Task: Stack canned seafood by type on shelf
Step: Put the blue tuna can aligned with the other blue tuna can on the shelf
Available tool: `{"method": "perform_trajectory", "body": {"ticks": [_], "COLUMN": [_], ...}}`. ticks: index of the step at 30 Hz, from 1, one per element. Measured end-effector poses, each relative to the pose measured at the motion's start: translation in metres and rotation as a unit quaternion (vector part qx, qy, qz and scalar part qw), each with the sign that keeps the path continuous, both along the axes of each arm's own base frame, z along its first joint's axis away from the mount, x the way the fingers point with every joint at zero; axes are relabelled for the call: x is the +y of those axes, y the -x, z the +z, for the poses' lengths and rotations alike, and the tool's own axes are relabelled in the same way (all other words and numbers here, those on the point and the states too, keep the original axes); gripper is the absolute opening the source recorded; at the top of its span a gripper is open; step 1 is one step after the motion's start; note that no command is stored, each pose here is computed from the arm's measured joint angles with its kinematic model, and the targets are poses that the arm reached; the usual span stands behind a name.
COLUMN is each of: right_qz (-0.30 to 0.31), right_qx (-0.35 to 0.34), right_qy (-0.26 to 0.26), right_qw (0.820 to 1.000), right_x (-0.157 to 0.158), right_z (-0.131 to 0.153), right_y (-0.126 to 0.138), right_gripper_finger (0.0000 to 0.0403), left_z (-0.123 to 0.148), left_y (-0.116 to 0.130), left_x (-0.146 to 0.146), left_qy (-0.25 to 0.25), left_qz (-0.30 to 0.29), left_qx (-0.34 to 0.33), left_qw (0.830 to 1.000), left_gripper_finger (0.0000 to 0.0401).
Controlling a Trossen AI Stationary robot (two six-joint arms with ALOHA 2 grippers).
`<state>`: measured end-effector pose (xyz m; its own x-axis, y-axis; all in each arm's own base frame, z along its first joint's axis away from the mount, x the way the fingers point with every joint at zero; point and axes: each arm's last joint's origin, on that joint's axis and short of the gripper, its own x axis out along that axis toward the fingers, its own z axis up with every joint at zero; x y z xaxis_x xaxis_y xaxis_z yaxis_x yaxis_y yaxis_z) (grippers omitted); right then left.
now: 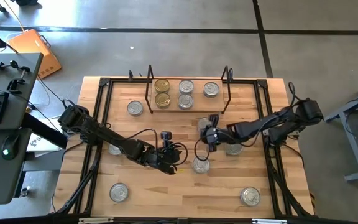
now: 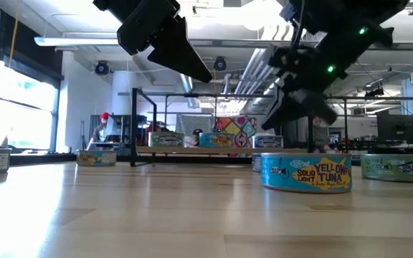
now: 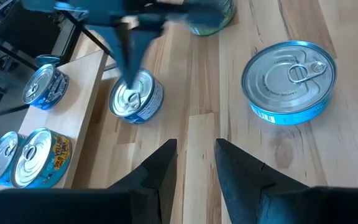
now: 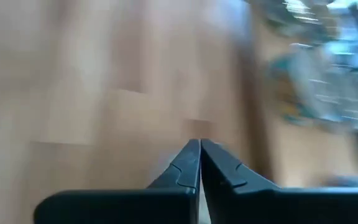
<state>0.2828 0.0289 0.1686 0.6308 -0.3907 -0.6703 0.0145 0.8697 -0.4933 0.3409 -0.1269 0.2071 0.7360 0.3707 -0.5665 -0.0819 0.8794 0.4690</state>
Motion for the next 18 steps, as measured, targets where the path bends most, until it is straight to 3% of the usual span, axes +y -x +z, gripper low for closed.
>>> {"method": "perform_trajectory", "body": {"ticks": [4,11,14,18], "right_qz": [0.016,-0.042,-0.049,-0.036], "right_qx": [0.005,-0.010,-0.013,-0.004], "right_qy": [-0.078,-0.041,-0.031,-0.030], "right_qw": [0.997,0.998,0.998,0.999], "right_x": [0.004,-0.010,-0.016,-0.021], "right_z": [-0.002,-0.026,-0.038,-0.051], "right_y": [0.002,0.017,0.026,0.037], "right_gripper_finger": [0.0045,0.0151,0.0156,0.0109], "left_z": [-0.003,-0.014,-0.014,-0.013], "left_y": [-0.001,-0.004,-0.004,-0.005], "left_x": [0.000,-0.002,-0.001,-0.002], "left_qy": [-0.001,-0.008,-0.008,-0.012], "left_qz": [0.001,0.000,0.000,-0.005], "left_qx": [0.004,0.019,0.018,0.016], "left_qw": [1.000,1.000,1.000,1.000], "left_gripper_finger": [0.0104,0.0104,0.0104,0.0104]}}
